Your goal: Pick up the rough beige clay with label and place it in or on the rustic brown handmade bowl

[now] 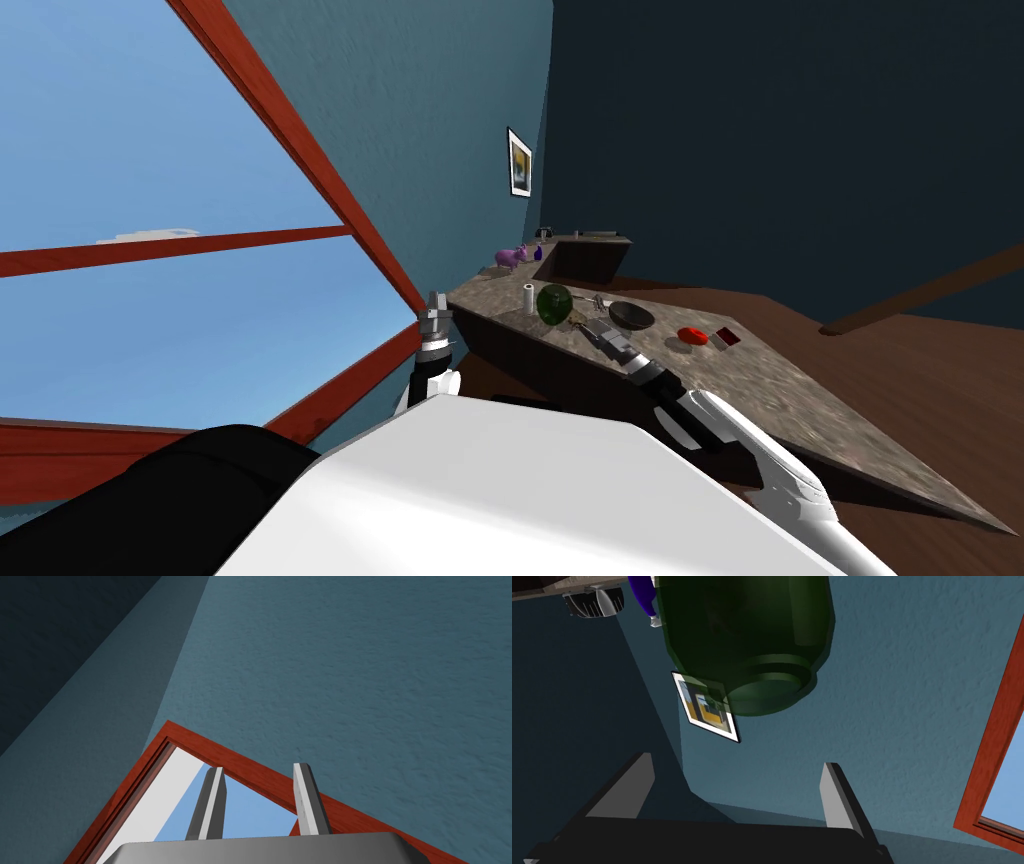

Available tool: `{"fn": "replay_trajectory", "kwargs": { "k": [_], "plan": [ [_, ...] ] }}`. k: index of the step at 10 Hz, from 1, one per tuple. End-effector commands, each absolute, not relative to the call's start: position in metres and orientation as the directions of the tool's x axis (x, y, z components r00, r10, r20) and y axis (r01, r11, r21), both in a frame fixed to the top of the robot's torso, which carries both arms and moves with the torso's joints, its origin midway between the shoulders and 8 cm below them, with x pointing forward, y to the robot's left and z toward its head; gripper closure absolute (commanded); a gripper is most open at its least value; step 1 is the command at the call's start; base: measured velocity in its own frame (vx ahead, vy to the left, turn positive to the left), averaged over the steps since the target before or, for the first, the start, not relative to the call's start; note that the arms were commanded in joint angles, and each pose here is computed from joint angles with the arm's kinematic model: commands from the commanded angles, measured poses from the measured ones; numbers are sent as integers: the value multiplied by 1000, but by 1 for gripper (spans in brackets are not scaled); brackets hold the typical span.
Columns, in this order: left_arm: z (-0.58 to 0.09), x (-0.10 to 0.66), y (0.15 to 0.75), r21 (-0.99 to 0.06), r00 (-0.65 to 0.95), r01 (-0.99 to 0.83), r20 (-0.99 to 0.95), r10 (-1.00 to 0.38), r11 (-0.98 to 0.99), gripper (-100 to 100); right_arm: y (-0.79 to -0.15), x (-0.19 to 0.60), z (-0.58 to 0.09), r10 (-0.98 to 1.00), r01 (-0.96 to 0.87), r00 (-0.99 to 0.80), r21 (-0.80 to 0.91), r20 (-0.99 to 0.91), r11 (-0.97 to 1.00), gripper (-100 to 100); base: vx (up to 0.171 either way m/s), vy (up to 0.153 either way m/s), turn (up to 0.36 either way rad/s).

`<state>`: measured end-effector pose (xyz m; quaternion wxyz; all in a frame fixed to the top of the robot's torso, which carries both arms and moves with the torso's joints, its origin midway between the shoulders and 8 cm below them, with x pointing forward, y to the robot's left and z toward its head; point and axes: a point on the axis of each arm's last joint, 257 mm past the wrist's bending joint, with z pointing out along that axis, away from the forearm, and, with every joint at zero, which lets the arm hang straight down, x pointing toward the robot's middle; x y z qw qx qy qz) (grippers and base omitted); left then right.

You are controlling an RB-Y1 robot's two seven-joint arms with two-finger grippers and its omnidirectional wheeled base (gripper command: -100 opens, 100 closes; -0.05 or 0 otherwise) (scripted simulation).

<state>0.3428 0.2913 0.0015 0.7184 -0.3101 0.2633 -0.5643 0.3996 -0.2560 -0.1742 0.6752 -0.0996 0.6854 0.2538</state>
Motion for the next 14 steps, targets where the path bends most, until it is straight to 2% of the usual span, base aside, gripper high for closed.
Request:
{"fn": "replay_trajectory", "kwargs": {
  "k": [1,2,4,7,11,14],
  "plan": [
    [2,343,291,-743,224,647,-28,-974,171,0,-263,399,-190,95,-492,-81,123,-992,862,-100,21,48,73],
    [2,343,291,-743,224,647,-28,-974,171,0,-264,398,-190,85,-495,-83,115,-993,861,-100,16,44,47],
    [2,343,291,-743,224,647,-28,-974,171,0,-278,396,-218,-94,-522,-98,-29,-991,853,-100,10,71,126],
    [2,343,291,-743,224,647,-28,-974,171,0,-293,394,-232,-215,-547,-109,-122,-970,828,-100,16,54,65],
    [2,343,291,-743,224,647,-28,-974,171,0,-330,387,-267,-459,-602,-120,-304,-880,739,-100,10,43,117],
    [2,343,291,-743,224,647,-28,-974,171,0,-349,384,-275,-552,-628,-118,-368,-825,685,-100,5,39,67]
  ]
}}
